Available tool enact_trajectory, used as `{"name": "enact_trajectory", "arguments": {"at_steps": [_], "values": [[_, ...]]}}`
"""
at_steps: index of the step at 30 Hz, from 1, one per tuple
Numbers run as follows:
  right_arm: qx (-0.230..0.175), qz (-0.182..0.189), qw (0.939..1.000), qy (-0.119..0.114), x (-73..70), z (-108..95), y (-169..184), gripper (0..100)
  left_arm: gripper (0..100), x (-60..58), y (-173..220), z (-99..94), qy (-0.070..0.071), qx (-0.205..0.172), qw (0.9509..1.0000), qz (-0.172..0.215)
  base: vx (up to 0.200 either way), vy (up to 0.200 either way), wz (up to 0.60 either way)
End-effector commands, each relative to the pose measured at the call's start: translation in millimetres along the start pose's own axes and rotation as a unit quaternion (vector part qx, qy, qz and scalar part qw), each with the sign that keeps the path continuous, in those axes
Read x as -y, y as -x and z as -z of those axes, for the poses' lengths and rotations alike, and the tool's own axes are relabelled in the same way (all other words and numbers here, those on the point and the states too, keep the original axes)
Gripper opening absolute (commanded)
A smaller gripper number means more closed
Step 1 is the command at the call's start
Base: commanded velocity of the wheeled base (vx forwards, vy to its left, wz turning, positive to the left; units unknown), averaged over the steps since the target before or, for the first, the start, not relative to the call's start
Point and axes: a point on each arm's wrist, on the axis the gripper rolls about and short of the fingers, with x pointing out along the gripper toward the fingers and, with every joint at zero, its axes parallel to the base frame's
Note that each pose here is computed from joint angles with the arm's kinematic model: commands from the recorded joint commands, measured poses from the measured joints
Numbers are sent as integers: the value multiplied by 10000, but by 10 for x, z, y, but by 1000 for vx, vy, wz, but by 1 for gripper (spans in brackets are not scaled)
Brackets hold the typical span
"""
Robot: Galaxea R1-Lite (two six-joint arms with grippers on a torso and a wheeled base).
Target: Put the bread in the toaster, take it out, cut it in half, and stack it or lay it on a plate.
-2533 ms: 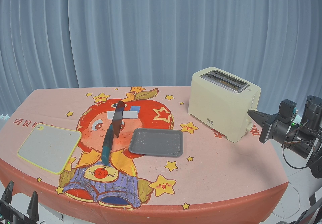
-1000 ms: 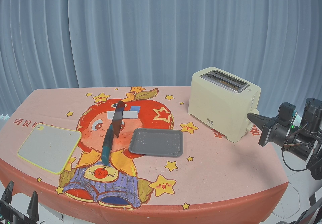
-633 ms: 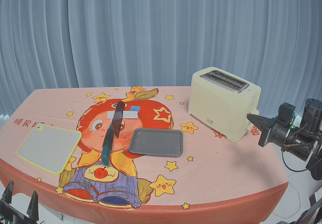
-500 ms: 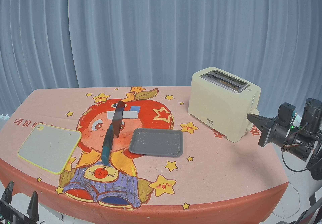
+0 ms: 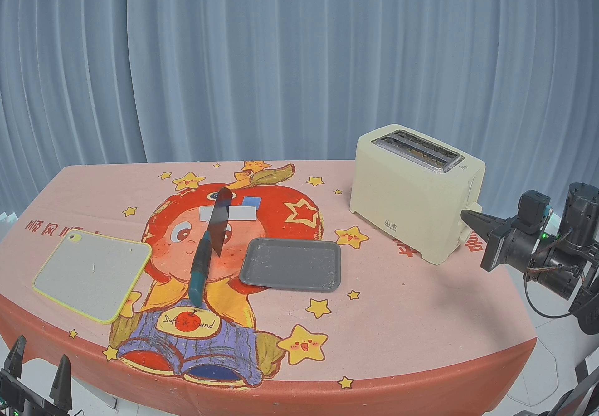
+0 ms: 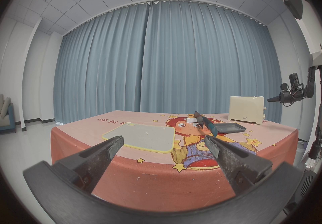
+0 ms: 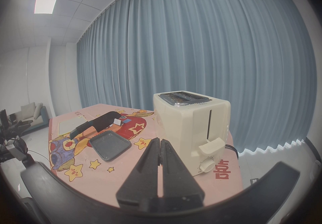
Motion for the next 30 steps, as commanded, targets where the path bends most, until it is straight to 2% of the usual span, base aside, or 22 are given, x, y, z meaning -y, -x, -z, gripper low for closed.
{"name": "enact_trajectory", "arguments": {"at_steps": [1,30], "values": [[-3,16,10000,1,1,1,-4,0,100,-1,-12,49,-4,-86,10000,-7,0,0,0],[-294,18,9996,-31,-7,135,43,0,100,-1,-12,49,-4,-86,10000,-7,0,0,0]]}}
